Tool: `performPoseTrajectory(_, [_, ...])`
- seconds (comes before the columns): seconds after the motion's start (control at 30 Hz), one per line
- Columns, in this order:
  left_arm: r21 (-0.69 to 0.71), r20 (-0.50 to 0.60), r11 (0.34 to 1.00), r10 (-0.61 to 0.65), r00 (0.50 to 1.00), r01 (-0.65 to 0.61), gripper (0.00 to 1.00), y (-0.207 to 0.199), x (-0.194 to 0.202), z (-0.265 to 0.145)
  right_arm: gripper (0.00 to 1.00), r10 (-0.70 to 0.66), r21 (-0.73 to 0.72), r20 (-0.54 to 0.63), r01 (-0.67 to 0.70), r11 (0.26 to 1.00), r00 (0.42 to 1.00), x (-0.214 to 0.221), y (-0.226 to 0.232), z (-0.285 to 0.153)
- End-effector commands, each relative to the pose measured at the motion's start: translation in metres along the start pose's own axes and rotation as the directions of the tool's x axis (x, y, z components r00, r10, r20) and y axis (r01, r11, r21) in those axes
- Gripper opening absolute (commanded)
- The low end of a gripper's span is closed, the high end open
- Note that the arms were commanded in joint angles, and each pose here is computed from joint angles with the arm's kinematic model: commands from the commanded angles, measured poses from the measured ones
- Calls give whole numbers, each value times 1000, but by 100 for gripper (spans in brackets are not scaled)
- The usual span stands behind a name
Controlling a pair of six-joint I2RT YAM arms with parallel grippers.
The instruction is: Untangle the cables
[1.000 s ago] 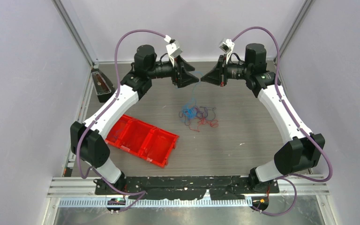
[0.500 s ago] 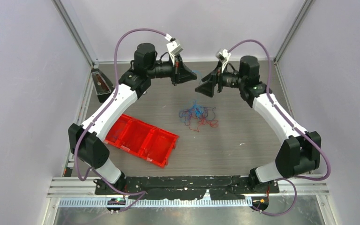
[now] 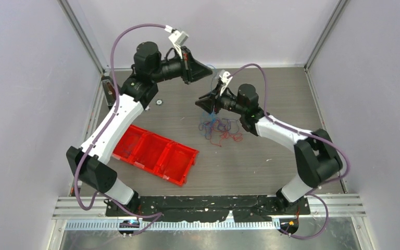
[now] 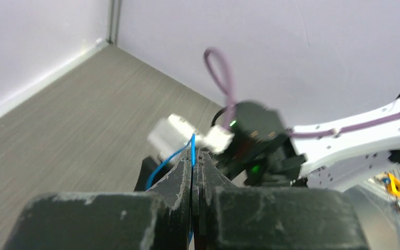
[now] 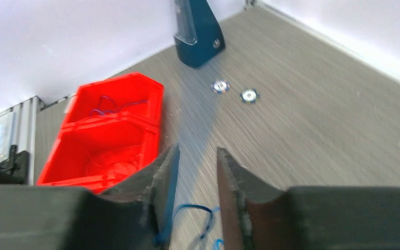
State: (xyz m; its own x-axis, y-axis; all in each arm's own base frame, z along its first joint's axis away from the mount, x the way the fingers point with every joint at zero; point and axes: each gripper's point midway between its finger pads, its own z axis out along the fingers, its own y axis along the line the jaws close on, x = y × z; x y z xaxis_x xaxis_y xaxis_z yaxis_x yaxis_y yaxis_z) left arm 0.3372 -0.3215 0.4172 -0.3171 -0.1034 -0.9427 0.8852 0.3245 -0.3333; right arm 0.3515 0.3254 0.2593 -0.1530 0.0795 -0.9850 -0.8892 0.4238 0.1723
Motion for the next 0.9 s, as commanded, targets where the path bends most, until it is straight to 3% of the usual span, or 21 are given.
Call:
performPoseTrajectory(0.0, [-14, 191, 999, 51, 980, -50, 0, -24, -79, -32, 29, 25, 64, 8, -26, 998, 1000, 24, -31, 14])
performPoseTrajectory(0.3, [-89, 370, 973, 232, 899, -215, 0, -58, -160, -82, 17, 144, 84, -223, -129, 988, 964, 124, -49, 13])
performPoseTrajectory(0.73, [-290, 489, 877, 479, 729, -382, 0, -105, -245, -159, 21, 242, 163, -346, -195, 967, 907, 167, -65, -12])
performPoseTrajectory(0.87, [-368, 509, 855, 513, 691, -364, 0, -110, -259, -182, 19, 253, 176, -368, -200, 964, 895, 172, -67, -14])
